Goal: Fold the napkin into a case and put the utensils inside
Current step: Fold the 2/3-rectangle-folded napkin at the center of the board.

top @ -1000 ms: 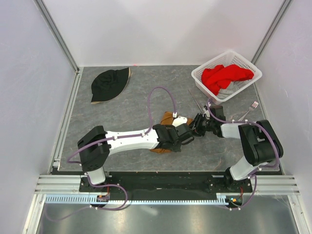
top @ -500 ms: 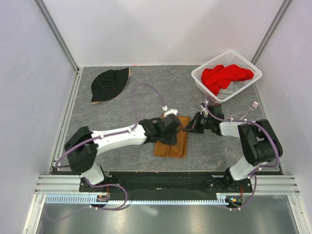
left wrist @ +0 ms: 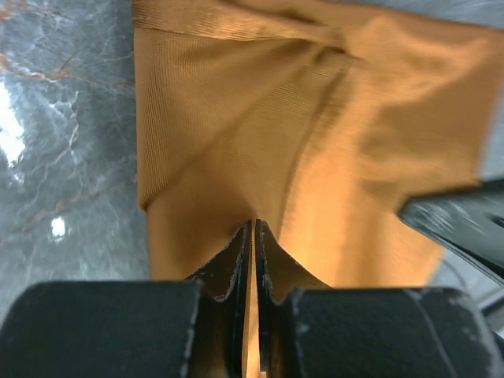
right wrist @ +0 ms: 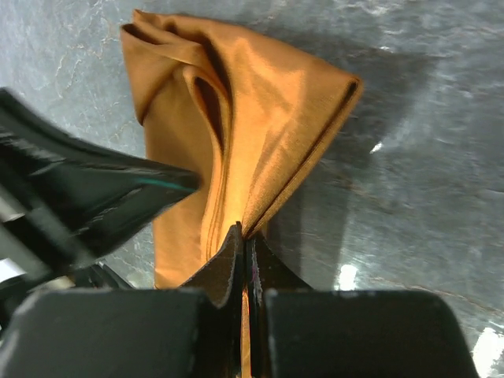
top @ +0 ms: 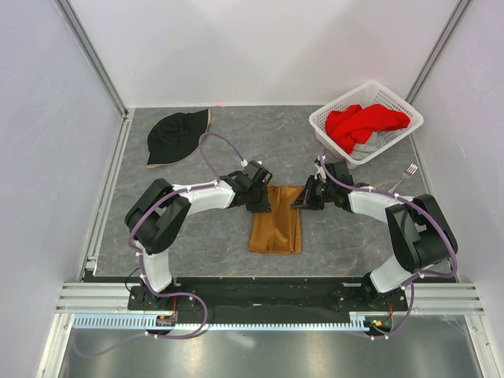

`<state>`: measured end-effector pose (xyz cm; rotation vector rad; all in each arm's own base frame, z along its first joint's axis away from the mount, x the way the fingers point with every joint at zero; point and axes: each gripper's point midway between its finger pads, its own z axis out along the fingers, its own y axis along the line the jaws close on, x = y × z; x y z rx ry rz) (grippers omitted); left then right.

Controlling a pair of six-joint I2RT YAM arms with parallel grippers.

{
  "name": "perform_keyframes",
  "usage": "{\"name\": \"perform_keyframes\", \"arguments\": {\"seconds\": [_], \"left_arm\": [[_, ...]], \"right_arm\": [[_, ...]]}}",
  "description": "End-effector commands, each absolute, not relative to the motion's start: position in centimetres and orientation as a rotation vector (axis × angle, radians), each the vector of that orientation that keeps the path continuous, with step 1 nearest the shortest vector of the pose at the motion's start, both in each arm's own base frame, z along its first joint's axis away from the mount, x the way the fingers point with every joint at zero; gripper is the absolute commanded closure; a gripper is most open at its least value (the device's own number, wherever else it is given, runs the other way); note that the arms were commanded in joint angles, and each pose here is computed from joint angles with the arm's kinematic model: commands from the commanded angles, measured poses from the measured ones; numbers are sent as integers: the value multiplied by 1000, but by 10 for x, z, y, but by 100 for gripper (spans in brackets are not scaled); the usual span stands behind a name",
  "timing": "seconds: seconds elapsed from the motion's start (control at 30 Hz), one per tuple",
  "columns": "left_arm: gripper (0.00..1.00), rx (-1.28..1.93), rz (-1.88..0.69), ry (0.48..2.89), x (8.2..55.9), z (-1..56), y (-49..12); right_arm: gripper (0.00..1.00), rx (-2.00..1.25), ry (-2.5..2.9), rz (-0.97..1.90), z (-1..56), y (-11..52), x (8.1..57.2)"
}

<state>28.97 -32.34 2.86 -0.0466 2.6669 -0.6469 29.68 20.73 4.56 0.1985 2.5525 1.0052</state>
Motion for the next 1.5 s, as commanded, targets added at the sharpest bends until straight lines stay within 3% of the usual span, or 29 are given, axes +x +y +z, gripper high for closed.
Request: {"name": "perform_keyframes", "arguments": {"seconds": [0.0, 0.43, 0.63, 0.83, 1.17, 1.47], "left_arm": [[91, 7, -676, 2601, 309, 29, -337], [92, -11, -774, 2609, 300, 24, -344], [91, -94, -694, 2633, 294, 52, -319], [91, -121, -586, 2666, 287, 45, -290], [92, -100, -617, 2695, 284, 7, -296], [93, -98, -659, 2661, 282, 20, -296]], "right_arm": [[100, 141, 2512, 941, 68, 216, 310], [100, 284, 2521, 998, 66, 278, 320], [100, 257, 2537, 910, 60, 270, 320], [100, 224, 2553, 853, 61, 266, 319], [100, 243, 2570, 781, 65, 284, 319], [100, 281, 2627, 632, 38, 299, 318]]}}
